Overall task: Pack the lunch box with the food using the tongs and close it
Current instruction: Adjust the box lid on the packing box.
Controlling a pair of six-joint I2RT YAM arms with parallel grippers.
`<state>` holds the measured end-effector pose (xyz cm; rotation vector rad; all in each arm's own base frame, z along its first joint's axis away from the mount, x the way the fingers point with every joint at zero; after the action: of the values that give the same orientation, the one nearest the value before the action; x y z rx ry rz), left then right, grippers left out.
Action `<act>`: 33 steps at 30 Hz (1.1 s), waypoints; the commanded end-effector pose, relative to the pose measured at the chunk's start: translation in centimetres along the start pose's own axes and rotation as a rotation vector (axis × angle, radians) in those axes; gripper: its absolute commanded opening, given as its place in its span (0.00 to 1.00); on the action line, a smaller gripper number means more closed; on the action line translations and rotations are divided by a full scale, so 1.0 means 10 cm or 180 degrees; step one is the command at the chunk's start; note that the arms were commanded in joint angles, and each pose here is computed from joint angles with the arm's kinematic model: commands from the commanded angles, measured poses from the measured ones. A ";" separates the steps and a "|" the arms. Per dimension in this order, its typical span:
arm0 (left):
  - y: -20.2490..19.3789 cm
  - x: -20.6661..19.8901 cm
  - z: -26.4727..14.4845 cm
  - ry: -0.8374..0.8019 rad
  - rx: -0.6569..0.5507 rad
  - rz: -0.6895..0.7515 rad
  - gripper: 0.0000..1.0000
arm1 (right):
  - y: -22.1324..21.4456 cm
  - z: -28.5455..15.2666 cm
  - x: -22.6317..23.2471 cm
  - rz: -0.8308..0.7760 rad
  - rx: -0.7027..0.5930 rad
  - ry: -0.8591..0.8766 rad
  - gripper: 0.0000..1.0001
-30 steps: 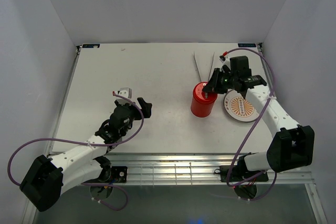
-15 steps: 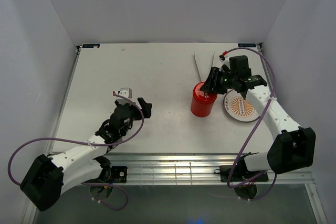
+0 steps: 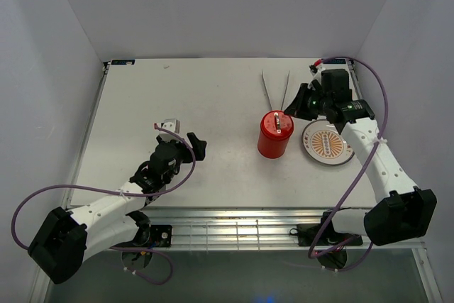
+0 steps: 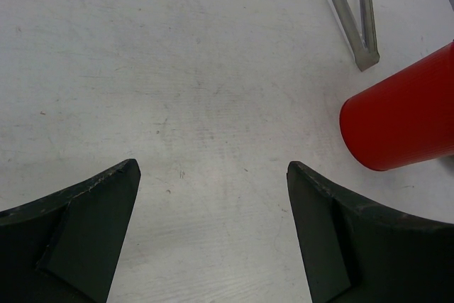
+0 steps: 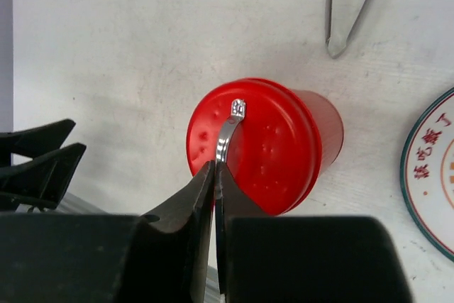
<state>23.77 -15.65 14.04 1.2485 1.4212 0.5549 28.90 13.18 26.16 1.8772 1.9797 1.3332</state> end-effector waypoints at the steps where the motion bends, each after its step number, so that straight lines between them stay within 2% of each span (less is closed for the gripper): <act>1: 0.17 -0.18 -0.01 -0.0253 -0.0108 -0.0057 0.95 | 0.39 -0.21 0.07 -0.0237 -0.0703 -0.0128 0.08; 3: 0.17 -0.18 0.00 -0.0246 -0.0106 -0.0067 0.95 | 0.43 -0.22 -0.01 -0.0296 -0.0903 -0.0284 0.08; 5: 0.16 -0.19 0.00 -0.0265 -0.0089 -0.0060 0.95 | 0.53 -0.24 0.04 -0.0415 -0.1373 -0.0102 0.08; 6: 0.15 -0.19 0.01 -0.0264 -0.0079 -0.0057 0.95 | 0.26 -0.05 -0.09 -0.0354 -0.1297 -0.0035 0.08; 7: 0.14 -0.19 0.01 -0.0263 -0.0069 -0.0048 0.95 | 0.22 -0.02 -0.07 -0.0343 -0.1433 0.0117 0.08; 8: 0.12 -0.18 0.02 -0.0254 -0.0053 -0.0037 0.95 | 0.34 -0.14 0.04 -0.0277 -0.1878 0.0345 0.08; 9: 0.12 -0.17 0.03 -0.0239 -0.0056 -0.0032 0.95 | 0.32 -0.16 0.03 -0.0238 -0.2028 0.0384 0.08; 10: 0.10 -0.16 0.05 -0.0218 -0.0031 -0.0018 0.95 | 0.22 -0.09 -0.10 -0.0141 -0.2118 0.0233 0.08; 11: 0.08 -0.16 0.06 -0.0206 -0.0012 -0.0004 0.95 | 0.29 -0.19 -0.04 -0.0176 -0.2422 0.0281 0.08; 14: 0.05 -0.15 0.10 -0.0178 0.0043 0.0013 0.95 | 0.29 -0.15 -0.13 -0.0349 -0.2745 0.0146 0.08; 18: 0.03 -0.16 0.11 -0.0194 0.0074 0.0024 0.95 | 0.37 -0.08 -0.20 -0.0912 -0.2858 -0.0105 0.08; 22: 0.06 -0.17 0.10 -0.0219 0.0051 0.0019 0.95 | 0.44 -0.10 -0.19 -0.1150 -0.2970 -0.0178 0.08; 33: 0.08 -0.20 0.08 -0.0280 0.0044 0.0009 0.95 | 0.18 0.30 -0.03 -0.1669 -0.2812 -0.0350 0.08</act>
<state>24.04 -16.83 13.28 1.3049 1.4065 0.4985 32.23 13.61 23.79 1.0400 1.3975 1.5395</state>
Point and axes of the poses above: each gripper's point midway between its finger pads, its own z axis out along the fingers, its own x axis along the line the jaws close on, y = z × x, the point moved 5 cm from there along -z, back along the fingers, and after that the axes turned 3 degrees about -z, right-handed, at the moved point
